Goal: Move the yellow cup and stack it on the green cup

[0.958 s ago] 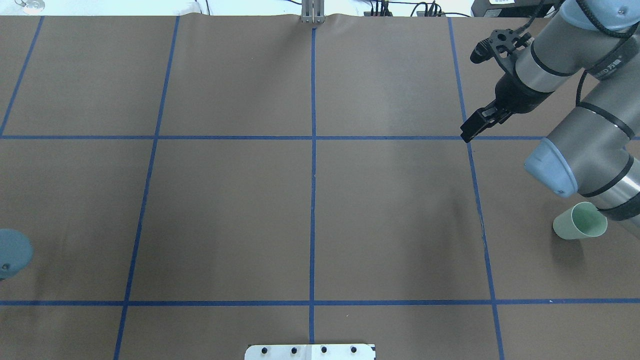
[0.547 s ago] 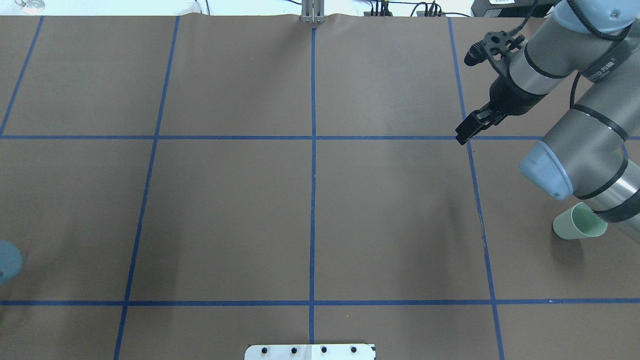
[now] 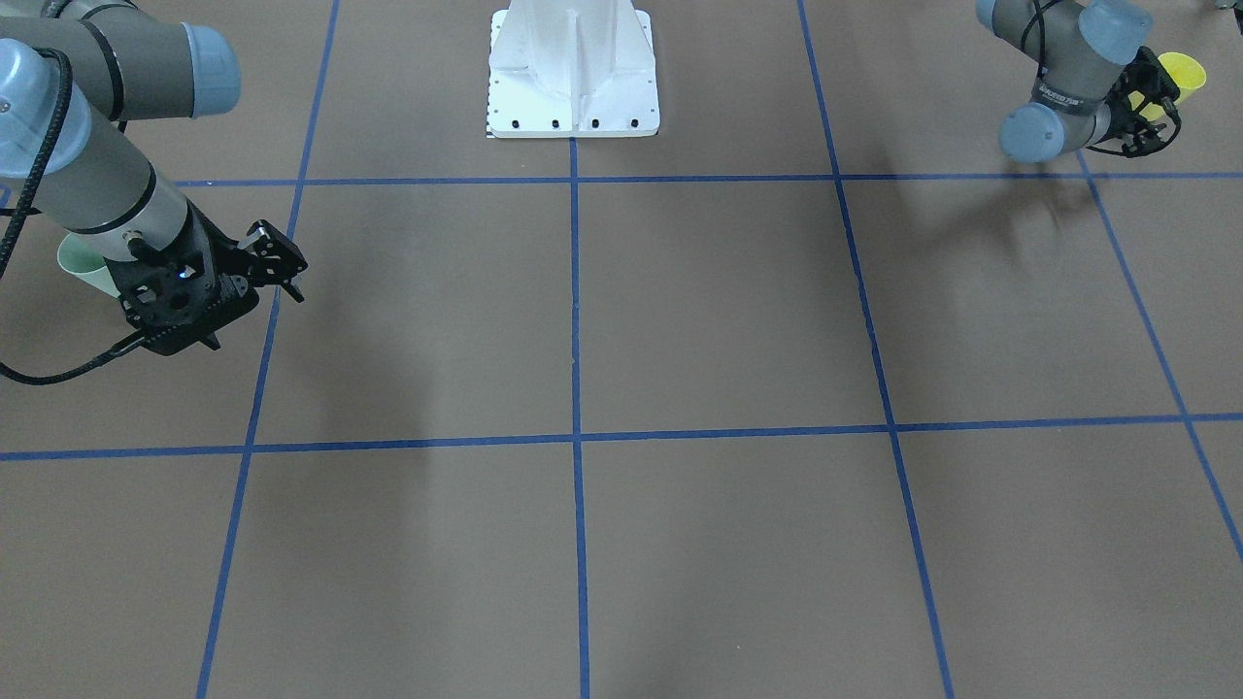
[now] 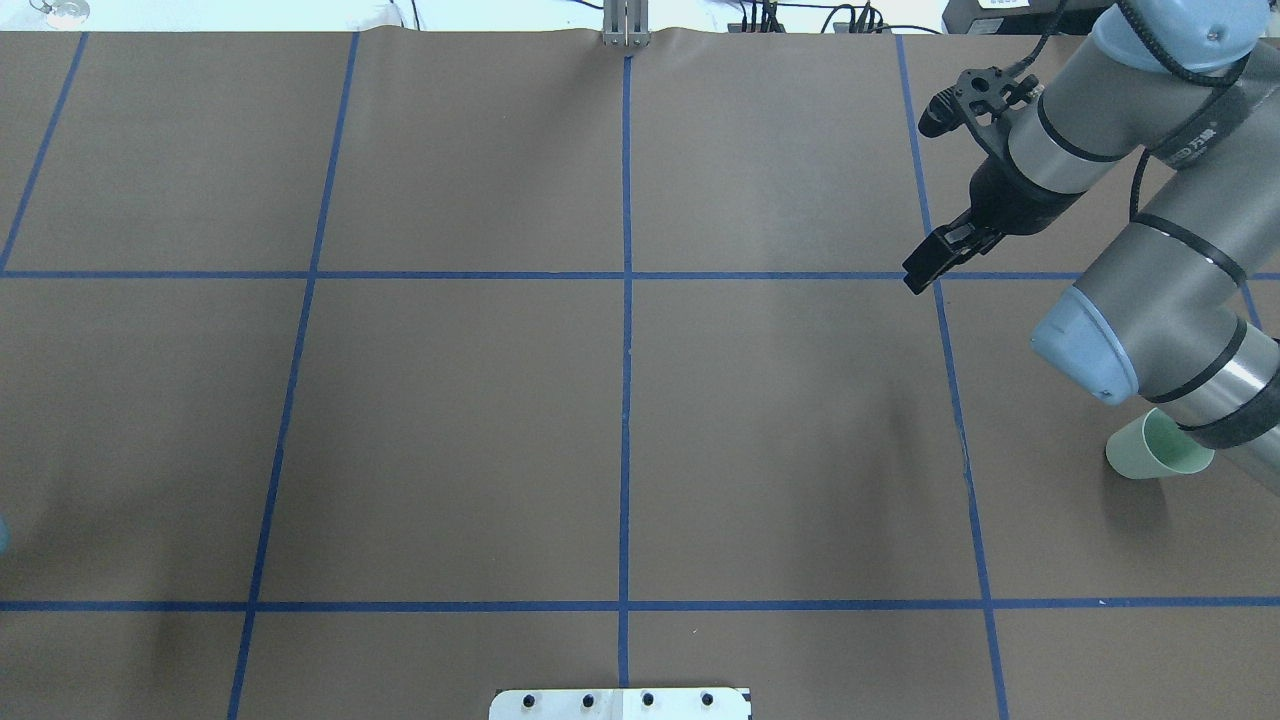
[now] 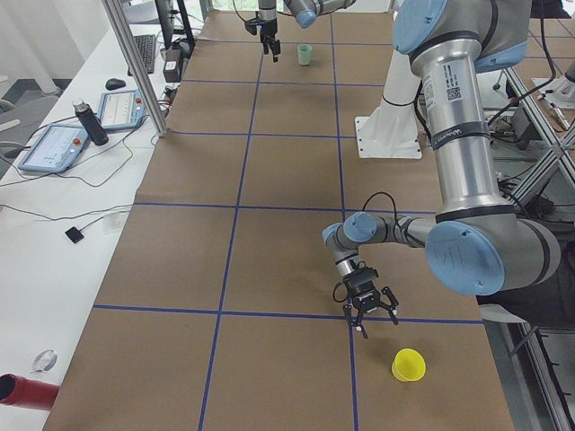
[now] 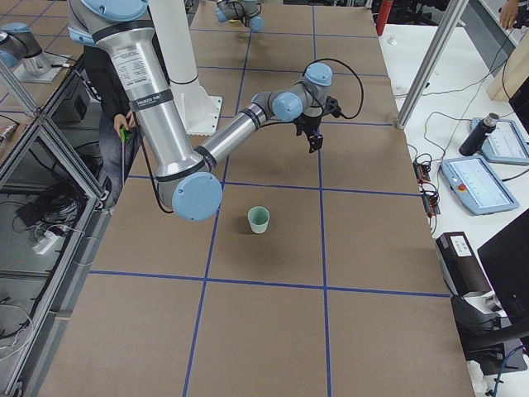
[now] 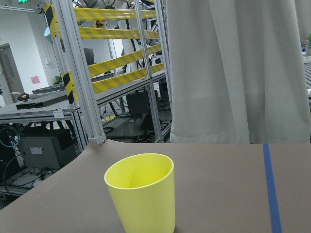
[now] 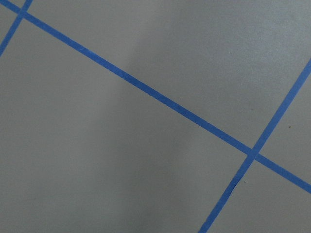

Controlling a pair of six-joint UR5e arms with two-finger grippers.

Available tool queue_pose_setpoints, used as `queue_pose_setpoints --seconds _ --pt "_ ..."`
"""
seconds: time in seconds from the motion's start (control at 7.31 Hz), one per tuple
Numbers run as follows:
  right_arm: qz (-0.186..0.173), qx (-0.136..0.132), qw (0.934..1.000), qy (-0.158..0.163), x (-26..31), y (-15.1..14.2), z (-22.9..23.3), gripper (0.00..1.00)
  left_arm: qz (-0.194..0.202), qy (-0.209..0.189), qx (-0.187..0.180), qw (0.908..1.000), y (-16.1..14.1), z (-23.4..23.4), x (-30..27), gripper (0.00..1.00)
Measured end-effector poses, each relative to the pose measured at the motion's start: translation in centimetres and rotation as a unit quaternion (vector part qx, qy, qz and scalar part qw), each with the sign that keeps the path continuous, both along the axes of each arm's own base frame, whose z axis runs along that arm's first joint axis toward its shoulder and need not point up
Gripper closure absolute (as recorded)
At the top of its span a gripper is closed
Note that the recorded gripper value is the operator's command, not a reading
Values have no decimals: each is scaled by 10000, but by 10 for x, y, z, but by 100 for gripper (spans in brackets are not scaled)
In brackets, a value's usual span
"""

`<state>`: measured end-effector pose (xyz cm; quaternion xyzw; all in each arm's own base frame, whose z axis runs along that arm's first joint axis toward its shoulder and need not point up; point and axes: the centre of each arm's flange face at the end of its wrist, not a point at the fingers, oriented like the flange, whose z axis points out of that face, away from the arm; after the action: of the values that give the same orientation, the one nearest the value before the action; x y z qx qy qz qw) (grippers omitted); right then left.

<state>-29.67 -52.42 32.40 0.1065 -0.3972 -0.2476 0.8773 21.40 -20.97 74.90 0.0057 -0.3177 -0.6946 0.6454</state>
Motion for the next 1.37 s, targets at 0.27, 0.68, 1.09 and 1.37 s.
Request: queue_pose_setpoints --seconds 0.27,0.68,1.09,1.37 --pt "-23 22 10000 -14 -3 1 -1 1 -62 -51 -91 9999 4 24 -5 0" --pt "-101 131 9998 -94 -12 6 -3 1 -139 -267 -276 9992 13 65 -20 0" --pt "-114 145 9998 -102 -13 6 -3 1 -190 -347 -382 9985 19 90 -30 0" --pt "-116 149 9998 -105 -13 6 -3 1 -280 -319 -488 9979 22 91 -29 0"
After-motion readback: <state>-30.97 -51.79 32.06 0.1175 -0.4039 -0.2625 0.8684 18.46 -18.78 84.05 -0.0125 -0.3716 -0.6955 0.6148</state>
